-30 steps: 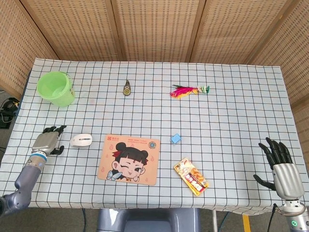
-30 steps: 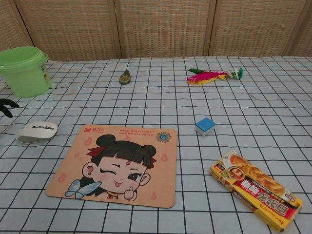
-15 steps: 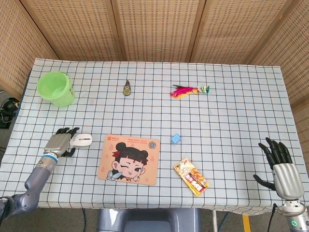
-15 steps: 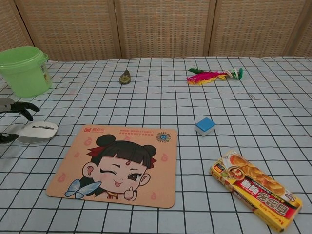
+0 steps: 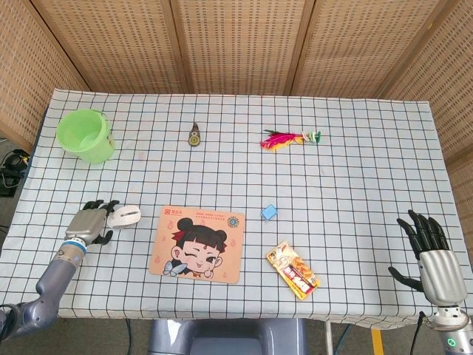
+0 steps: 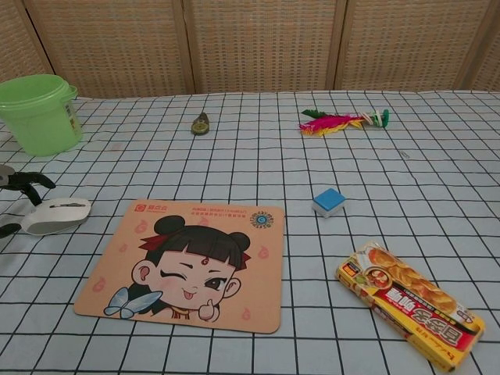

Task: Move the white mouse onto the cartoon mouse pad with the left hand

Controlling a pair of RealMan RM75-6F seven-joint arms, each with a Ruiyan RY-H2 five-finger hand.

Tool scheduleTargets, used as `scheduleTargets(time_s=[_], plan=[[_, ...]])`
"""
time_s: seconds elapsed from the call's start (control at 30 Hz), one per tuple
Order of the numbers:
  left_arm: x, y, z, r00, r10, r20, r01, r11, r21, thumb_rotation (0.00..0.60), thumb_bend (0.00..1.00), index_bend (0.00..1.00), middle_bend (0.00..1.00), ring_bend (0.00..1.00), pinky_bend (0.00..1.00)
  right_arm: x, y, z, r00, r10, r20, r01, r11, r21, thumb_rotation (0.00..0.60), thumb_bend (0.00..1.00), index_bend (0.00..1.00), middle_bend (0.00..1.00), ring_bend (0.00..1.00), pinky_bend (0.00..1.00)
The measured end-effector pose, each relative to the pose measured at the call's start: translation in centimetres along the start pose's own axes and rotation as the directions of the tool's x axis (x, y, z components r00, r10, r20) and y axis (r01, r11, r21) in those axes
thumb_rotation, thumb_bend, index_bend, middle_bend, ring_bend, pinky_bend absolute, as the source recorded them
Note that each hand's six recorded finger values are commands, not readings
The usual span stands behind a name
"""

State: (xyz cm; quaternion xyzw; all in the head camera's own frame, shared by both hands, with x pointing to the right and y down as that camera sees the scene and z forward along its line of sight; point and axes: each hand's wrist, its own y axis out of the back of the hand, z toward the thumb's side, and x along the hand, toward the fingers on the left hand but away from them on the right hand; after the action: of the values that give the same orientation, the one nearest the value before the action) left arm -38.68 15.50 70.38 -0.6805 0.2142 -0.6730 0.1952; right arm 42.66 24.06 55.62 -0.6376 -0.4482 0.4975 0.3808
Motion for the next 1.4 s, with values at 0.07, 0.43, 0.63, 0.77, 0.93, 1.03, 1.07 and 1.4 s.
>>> scheduleTargets(time_s=[0.07, 0.43, 0.63, 0.77, 0.93, 1.03, 1.07, 1.4], plan=[[-0.1, -0.1, 0.0, 1.000, -0.002, 0.001, 0.002, 1.000, 0.002, 0.600, 0.52, 0.07, 0.20, 0.00, 0.02, 0.0, 0.0, 0.1, 1.000, 0.000, -0.002, 0.000, 1.000, 0.000, 0.600, 0.08, 0.14, 0.00, 0.00, 0.00], [-1.0, -1.2, 1.2, 0.998, -0.030, 0.047, 0.030, 1.000, 0.002, 0.600, 0.52, 0.07, 0.23, 0.00, 0.02, 0.1, 0.1, 0.1, 1.000, 0.000, -0.004, 0.000, 1.000, -0.008, 0.600, 0.08, 0.14, 0.00, 0.00, 0.00], [-2.0, -1.1, 2.5, 0.995, -0.020, 0.097, 0.018, 1.000, 0.018, 0.600, 0.52, 0.07, 0.23, 0.00, 0.02, 0.2, 0.0, 0.3, 1.000, -0.001, -0.010, 0.001, 1.000, -0.007, 0.600, 0.08, 0.14, 0.00, 0.00, 0.00], [-2.4, -1.5, 3.4, 0.992, -0.031, 0.125, 0.028, 0.999, 0.028, 0.600, 0.52, 0.07, 0.23, 0.00, 0.02, 0.2, 0.2, 0.3, 1.000, -0.008, -0.009, 0.008, 1.000, -0.011, 0.600, 0.07, 0.14, 0.00, 0.00, 0.00], [-2.2, -2.1, 4.3, 0.989, -0.052, 0.139, 0.047, 0.998, 0.042, 0.600, 0.52, 0.07, 0.23, 0.00, 0.02, 0.2, 0.4, 0.2, 1.000, -0.013, -0.007, 0.013, 1.000, -0.015, 0.600, 0.08, 0.14, 0.00, 0.00, 0.00], [-2.3, -2.3, 4.9, 0.987, -0.054, 0.154, 0.047, 0.998, 0.044, 0.600, 0.52, 0.07, 0.23, 0.00, 0.02, 0.2, 0.5, 0.2, 1.000, -0.013, -0.007, 0.013, 1.000, -0.017, 0.600, 0.08, 0.14, 0.00, 0.00, 0.00], [-2.4, -2.3, 5.1, 0.986, -0.053, 0.159, 0.047, 0.998, 0.043, 0.600, 0.52, 0.07, 0.23, 0.00, 0.02, 0.2, 0.5, 0.2, 1.000, -0.013, -0.008, 0.012, 1.000, -0.017, 0.600, 0.08, 0.14, 0.00, 0.00, 0.00], [-3.5, -2.1, 7.4, 0.971, -0.045, 0.233, 0.039, 0.999, 0.030, 0.600, 0.52, 0.09, 0.23, 0.00, 0.02, 0.2, 0.3, 0.3, 1.000, -0.008, -0.010, 0.008, 1.000, -0.015, 0.600, 0.08, 0.14, 0.00, 0.00, 0.00]])
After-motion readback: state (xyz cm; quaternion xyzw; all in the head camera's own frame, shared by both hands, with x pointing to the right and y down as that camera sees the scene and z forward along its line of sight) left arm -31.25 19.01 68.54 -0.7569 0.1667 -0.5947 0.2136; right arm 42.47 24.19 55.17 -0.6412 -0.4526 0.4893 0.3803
